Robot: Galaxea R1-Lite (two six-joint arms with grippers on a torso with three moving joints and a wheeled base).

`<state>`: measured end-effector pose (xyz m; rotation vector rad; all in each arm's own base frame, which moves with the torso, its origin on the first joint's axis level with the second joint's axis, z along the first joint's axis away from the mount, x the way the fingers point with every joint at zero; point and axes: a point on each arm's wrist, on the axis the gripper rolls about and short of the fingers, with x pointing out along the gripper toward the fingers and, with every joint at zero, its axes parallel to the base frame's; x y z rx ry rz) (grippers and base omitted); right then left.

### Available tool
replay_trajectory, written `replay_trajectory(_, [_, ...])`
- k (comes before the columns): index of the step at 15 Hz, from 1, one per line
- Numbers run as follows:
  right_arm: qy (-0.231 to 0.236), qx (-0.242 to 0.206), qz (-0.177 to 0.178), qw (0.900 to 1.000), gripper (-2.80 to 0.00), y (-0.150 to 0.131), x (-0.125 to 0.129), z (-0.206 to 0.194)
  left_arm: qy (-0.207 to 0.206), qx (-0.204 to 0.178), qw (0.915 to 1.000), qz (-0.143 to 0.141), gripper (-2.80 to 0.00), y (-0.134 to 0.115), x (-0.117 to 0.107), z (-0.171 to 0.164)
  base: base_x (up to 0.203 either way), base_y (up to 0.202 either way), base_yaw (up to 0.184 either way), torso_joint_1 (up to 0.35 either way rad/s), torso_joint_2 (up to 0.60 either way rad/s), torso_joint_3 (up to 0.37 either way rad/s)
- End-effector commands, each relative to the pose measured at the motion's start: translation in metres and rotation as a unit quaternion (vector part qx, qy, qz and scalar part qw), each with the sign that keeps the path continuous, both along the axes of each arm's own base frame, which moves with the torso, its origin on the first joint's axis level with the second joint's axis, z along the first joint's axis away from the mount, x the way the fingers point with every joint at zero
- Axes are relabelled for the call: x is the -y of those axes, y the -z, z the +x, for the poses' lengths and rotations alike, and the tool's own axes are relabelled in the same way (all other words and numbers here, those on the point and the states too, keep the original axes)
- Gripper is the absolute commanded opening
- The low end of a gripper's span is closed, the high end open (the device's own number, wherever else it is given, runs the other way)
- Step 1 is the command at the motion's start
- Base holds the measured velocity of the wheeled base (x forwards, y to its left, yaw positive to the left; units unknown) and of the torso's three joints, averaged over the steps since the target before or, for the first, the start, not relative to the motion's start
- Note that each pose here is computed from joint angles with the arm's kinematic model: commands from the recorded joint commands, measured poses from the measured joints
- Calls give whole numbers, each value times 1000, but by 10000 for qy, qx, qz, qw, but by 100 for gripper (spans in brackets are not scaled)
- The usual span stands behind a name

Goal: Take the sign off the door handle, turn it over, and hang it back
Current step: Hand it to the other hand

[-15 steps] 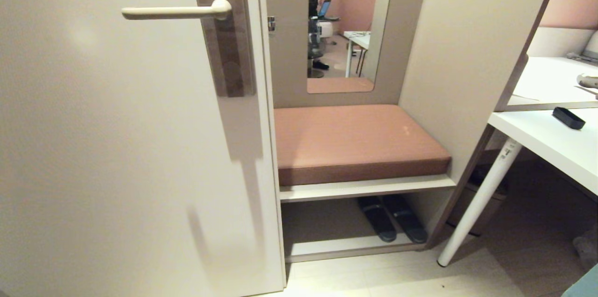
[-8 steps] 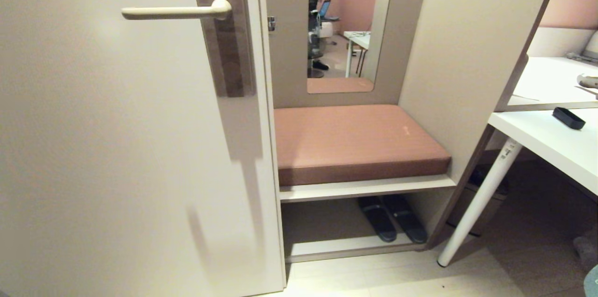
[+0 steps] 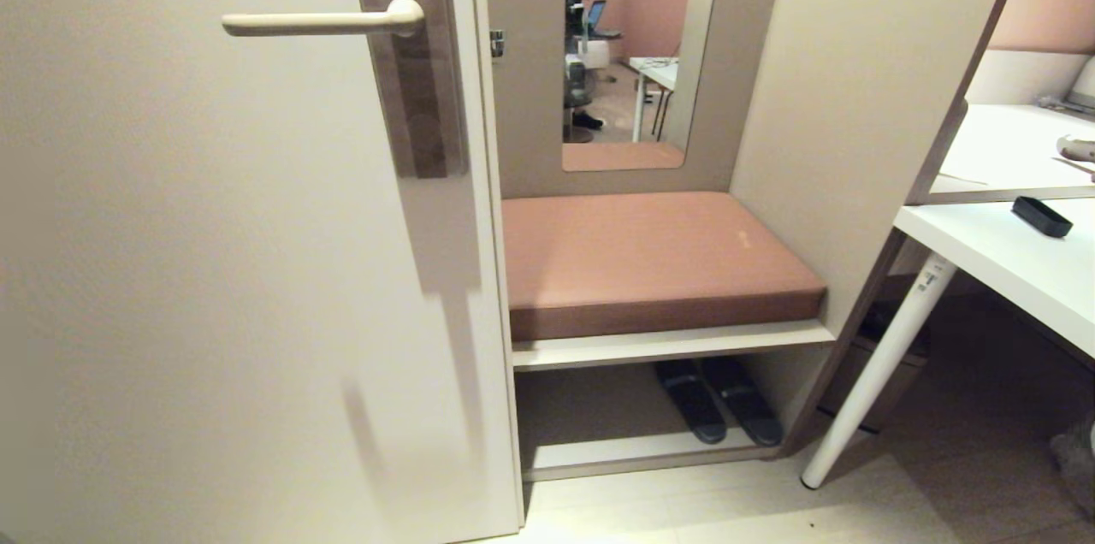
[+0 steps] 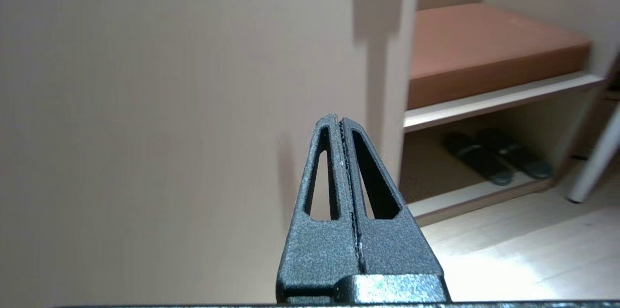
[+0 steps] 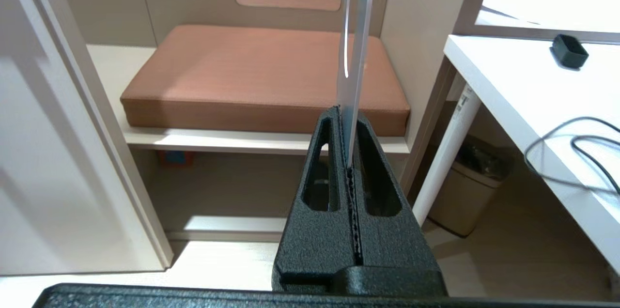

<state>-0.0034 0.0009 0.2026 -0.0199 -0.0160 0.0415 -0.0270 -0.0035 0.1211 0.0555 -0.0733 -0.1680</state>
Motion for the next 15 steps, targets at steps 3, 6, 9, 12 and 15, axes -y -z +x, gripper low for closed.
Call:
replay_trajectory(3, [-21, -391, 6, 9992, -280, -23, 0, 43, 442, -469, 9979, -81, -280, -44, 0, 27, 0, 0, 0, 0, 0, 0])
replay_trajectory(6, [-237, -341, 30, 9991, -280, -43, -1, 60, 858, -563, 9943, -285, -280, -88, 5, 57, 0, 0, 0, 0, 0, 0])
replay_trajectory(9, [-614, -293, 35, 9977, -280, -58, -3, 72, 1567, -482, 9851, -519, -280, -124, 17, 85, 0, 0, 0, 0, 0, 0])
replay_trajectory(12, [-971, -267, 32, 9949, -280, -71, -4, 83, 2498, -512, 9654, -539, -280, -140, 29, 99, 0, 0, 0, 0, 0, 0])
replay_trajectory(15, [-1491, -251, 35, 9885, -280, -81, -7, 92, 3015, -644, 9498, -526, -280, -150, 38, 115, 0, 0, 0, 0, 0, 0])
